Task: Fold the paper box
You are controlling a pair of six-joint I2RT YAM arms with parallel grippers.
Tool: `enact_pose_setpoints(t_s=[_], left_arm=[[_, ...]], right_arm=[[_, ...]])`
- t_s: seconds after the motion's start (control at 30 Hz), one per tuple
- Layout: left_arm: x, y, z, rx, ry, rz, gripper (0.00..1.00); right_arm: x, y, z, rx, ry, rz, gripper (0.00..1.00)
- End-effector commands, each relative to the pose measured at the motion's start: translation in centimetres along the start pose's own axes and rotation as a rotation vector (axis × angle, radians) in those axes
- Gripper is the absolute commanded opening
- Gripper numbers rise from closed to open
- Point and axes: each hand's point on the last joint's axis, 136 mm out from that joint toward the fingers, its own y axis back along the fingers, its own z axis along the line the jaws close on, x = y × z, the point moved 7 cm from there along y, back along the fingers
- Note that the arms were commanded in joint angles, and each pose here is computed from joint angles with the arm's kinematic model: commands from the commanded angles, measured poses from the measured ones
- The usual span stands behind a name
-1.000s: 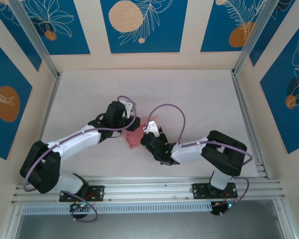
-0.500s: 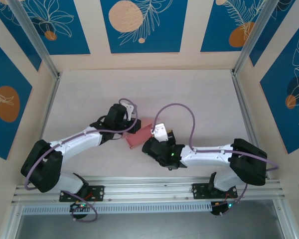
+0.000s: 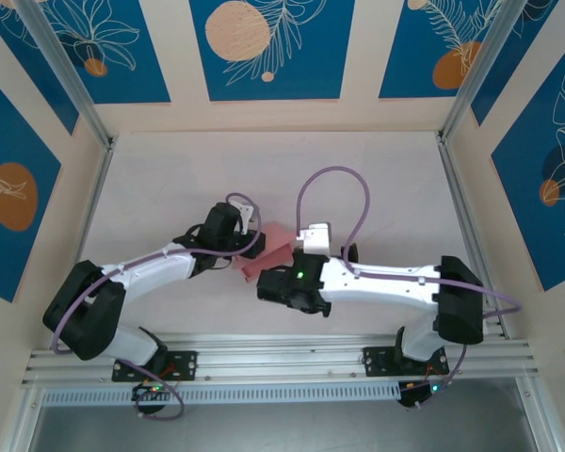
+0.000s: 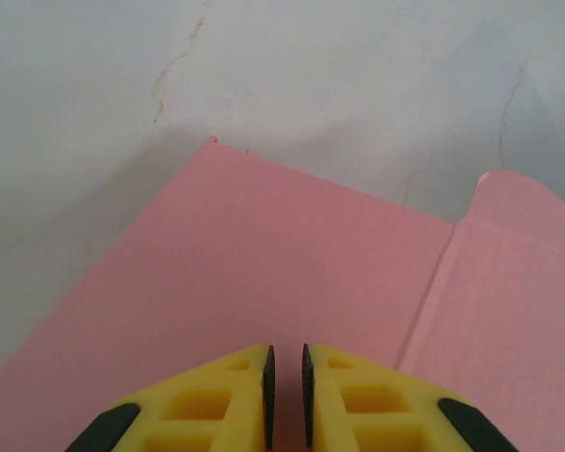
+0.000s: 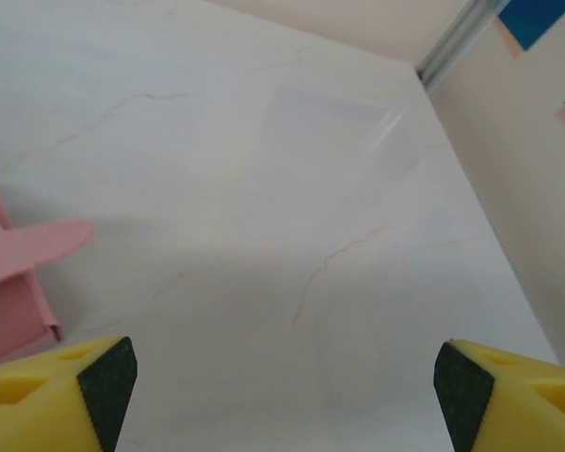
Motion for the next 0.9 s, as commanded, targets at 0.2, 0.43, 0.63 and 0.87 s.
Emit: enact_pose_setpoints(t_s=[0.2,0.43,0.63,0.87], left_arm=[[1.8,-0.8,0.7,-0.074,-0.074,0.03,0.16],[3.3,-2.1,1.2,-0.106,-0.093,0.059,0.16],[4.6,-2.9,2.1,-0.129,-0.1,0.076,0.14],[6.0,-3.8,3.3,-0.163,-0.09,0.09,0.13]], right_arm=[[-3.9,-4.2,-3.3,-0.482,-0.36,0.09,1.0],[-5.5,-8.6,-1.9,-0.762,-0.403,0.331,1.0],[-5.8,-11.8,2.6,-0.943,-0.294,0.516,0.94],[-3.2,-15.4,7.0,-1.01,-0.195,0.668,0.7]])
